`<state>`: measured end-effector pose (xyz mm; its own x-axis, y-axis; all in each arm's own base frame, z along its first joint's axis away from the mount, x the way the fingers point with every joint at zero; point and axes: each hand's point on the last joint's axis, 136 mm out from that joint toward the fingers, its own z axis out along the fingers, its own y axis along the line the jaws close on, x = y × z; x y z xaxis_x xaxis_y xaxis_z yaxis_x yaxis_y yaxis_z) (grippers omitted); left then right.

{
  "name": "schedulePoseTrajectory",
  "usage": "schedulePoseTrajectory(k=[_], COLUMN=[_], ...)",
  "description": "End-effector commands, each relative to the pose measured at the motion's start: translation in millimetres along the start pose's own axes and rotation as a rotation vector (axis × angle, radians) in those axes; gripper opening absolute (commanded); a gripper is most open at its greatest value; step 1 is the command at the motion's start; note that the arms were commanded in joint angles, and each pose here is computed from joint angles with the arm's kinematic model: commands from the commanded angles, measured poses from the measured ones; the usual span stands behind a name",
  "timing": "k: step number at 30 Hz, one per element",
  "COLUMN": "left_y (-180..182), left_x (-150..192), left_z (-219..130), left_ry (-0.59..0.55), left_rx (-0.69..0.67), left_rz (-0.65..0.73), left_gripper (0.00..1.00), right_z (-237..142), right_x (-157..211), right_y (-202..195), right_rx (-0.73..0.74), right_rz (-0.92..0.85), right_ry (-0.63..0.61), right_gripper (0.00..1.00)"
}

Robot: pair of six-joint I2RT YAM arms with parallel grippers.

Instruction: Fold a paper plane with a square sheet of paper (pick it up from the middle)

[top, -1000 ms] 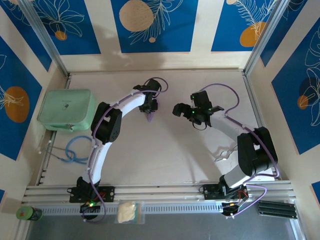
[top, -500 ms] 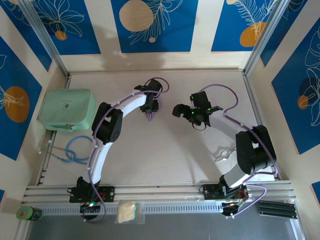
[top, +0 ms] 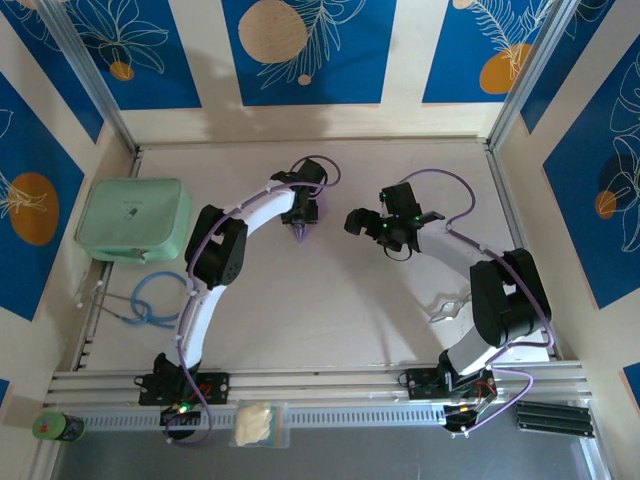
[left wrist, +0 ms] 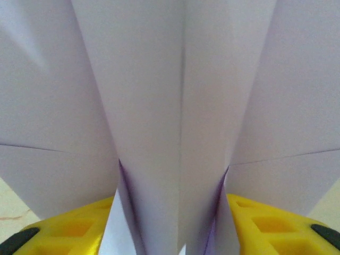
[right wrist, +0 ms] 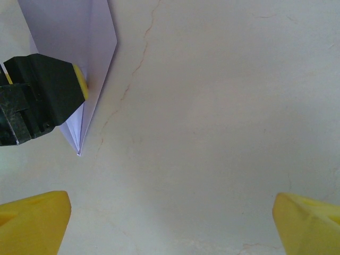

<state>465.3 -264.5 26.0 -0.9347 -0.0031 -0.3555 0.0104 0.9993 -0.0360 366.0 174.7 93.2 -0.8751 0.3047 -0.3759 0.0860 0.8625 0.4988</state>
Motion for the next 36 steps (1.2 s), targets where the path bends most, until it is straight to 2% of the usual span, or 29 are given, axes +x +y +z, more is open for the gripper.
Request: schedulePoseTrajectory(k=[1, 15, 18, 23, 27, 30, 31, 34, 36], left_y=[-2.5, -0.3, 5.7, 21.5, 57.0, 100.1, 116.2, 157.4, 182.3], left_x=[-5.0, -26.7, -31.4, -39.9, -37.2, -26.3, -22.4, -1.2, 16.7], left_z=[-19.1, -70.0, -89.3, -145.0, -190.4, -216.0, -223.0, -228.0, -229.3], left_ry=[-0.018, -0.123, -0.162, -0.292, -0.442, -0.575, -0.632, -0.787, -0.852], left_rx=[0.006, 0.033, 0.033, 0.058, 0.033, -0.035, -0.065, -0.171, -0.239], left_rz=[-0.002, -0.027, -0.039, -0.061, -0.073, -0.101, -0.112, -0.120, -0.136], left_gripper=[0.52, 0.60, 0.63, 0.68, 0.78, 0.91, 0.98, 1.00, 0.99], right_z=[-0.8, -9.1, -20.3, -49.6, -77.7, -93.4, -97.9, -103.9, -102.7], right_x=[-4.6, -15.3, -28.1, -52.9, -63.8, -73.2, -78.2, -84.9, -82.9], right_y=[5.2, 7.3, 10.9, 26.6, 31.5, 17.6, 8.3, -20.5, -38.0], right_rx=[-0.023, -0.034, -0.030, -0.041, -0.009, 0.079, 0.132, 0.275, 0.351], right_rz=[0.023, 0.041, 0.024, -0.083, -0.208, -0.253, -0.255, -0.251, -0.263], right_ry=[0.009, -0.019, -0.060, -0.149, -0.239, -0.325, -0.357, -0.413, -0.426], right_gripper=[0.98, 0.99, 0.99, 0.99, 0.99, 0.99, 0.99, 0.99, 0.99])
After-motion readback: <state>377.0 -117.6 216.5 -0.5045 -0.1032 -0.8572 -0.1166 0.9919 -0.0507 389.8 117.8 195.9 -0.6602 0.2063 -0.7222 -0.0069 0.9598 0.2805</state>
